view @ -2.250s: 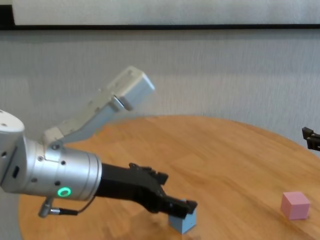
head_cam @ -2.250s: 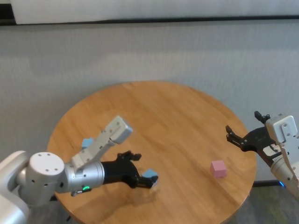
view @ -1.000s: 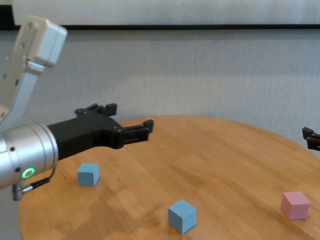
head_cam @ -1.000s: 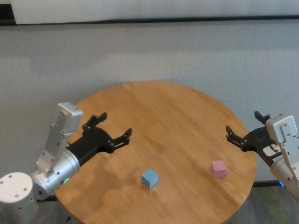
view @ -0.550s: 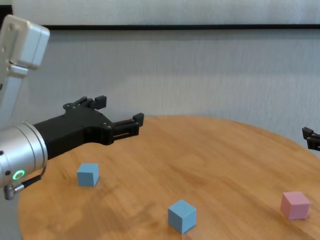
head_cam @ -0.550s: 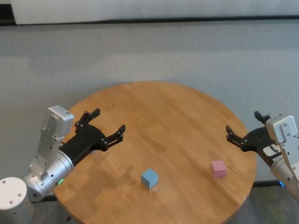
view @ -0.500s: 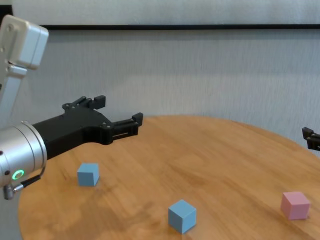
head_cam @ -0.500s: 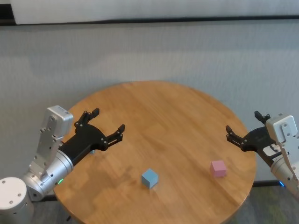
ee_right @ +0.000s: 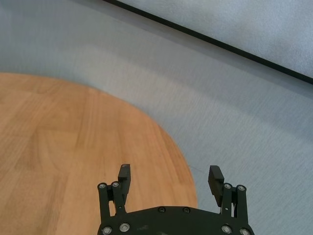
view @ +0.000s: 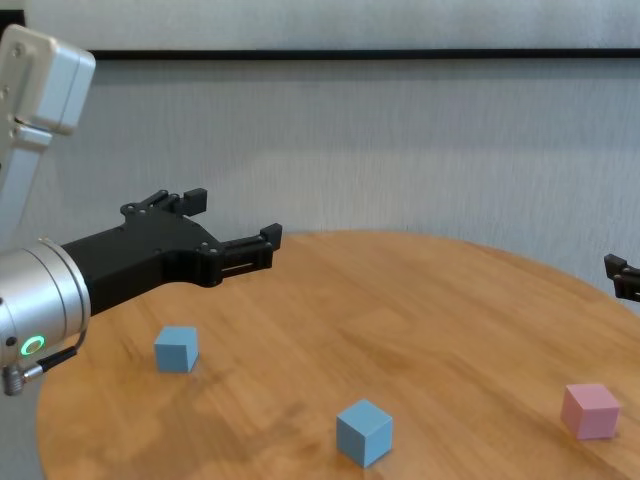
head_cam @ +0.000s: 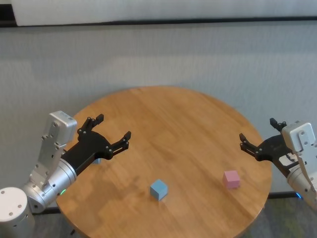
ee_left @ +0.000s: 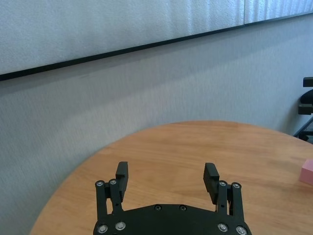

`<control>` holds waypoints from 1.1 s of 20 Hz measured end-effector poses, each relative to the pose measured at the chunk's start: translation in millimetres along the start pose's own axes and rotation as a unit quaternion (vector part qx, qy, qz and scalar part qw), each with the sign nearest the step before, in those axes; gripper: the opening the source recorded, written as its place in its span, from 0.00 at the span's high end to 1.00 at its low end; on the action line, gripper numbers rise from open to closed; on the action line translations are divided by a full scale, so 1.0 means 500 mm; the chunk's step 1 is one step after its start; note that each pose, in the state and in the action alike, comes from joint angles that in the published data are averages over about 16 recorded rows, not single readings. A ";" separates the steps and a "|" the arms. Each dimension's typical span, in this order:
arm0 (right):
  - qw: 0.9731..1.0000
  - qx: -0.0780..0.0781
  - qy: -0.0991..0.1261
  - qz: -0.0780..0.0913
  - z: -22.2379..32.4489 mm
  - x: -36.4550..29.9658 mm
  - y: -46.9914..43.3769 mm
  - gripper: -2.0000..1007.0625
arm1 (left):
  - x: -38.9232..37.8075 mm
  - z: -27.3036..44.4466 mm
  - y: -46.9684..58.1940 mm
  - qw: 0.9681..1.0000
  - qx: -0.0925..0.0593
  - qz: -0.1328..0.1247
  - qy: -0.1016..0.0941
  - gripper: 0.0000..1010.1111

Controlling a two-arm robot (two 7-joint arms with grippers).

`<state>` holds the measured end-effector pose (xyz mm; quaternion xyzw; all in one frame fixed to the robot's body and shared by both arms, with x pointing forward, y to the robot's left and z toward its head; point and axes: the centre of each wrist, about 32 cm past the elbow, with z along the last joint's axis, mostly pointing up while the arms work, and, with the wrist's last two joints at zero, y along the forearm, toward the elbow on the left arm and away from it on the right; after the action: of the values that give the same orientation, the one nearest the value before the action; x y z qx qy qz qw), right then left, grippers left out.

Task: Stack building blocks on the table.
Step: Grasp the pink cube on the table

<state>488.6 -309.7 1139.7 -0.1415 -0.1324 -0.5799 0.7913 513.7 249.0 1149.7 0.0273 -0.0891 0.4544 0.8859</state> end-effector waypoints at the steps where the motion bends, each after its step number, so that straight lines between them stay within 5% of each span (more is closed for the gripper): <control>1: 1.000 0.000 0.000 0.000 0.000 0.000 0.000 0.00 | 0.000 0.000 0.000 1.000 0.000 0.000 0.000 0.01; 22: 1.000 0.000 0.000 0.000 0.000 0.000 0.000 0.00 | -0.001 0.000 -0.001 1.000 0.002 -0.002 0.002 0.01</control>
<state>488.6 -309.7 1139.7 -0.1415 -0.1324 -0.5799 0.7913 514.0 248.2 1149.5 0.0284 -0.0865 0.4530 0.8869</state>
